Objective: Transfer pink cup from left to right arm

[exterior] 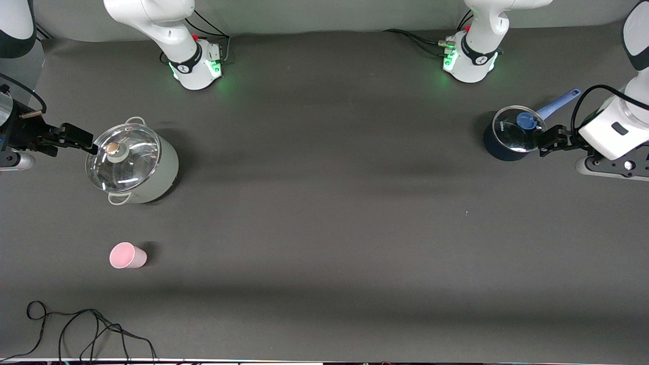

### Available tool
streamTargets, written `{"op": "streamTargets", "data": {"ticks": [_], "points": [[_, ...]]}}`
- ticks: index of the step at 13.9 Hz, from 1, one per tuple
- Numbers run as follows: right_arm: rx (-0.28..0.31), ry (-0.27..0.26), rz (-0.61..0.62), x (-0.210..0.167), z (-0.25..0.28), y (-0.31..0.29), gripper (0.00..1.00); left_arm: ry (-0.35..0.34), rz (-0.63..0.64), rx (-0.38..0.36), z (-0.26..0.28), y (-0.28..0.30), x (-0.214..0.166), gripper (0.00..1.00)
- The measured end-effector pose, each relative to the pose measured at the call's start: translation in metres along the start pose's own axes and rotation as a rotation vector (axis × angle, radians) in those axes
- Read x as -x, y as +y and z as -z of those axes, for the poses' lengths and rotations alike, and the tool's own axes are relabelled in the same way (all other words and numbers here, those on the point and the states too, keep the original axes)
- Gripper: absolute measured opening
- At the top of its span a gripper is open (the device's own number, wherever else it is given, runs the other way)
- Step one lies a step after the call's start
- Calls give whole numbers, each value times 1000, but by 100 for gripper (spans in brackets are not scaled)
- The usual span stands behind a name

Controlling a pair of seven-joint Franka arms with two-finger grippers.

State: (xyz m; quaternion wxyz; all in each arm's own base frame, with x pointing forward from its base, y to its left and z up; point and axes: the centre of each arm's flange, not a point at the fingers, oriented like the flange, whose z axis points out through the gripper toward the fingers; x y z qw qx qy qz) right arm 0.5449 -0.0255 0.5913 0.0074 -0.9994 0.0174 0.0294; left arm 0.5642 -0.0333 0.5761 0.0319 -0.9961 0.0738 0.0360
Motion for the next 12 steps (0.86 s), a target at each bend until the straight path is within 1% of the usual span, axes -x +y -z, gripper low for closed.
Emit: {"op": "streamTargets", "data": {"ticks": [6, 12], "points": [[-1, 2, -20, 0, 1, 5, 100, -17, 7, 2, -3, -4, 2, 100], [-1, 2, -21, 0, 1, 5, 100, -19, 7, 3, -3, -4, 2, 100]]}}
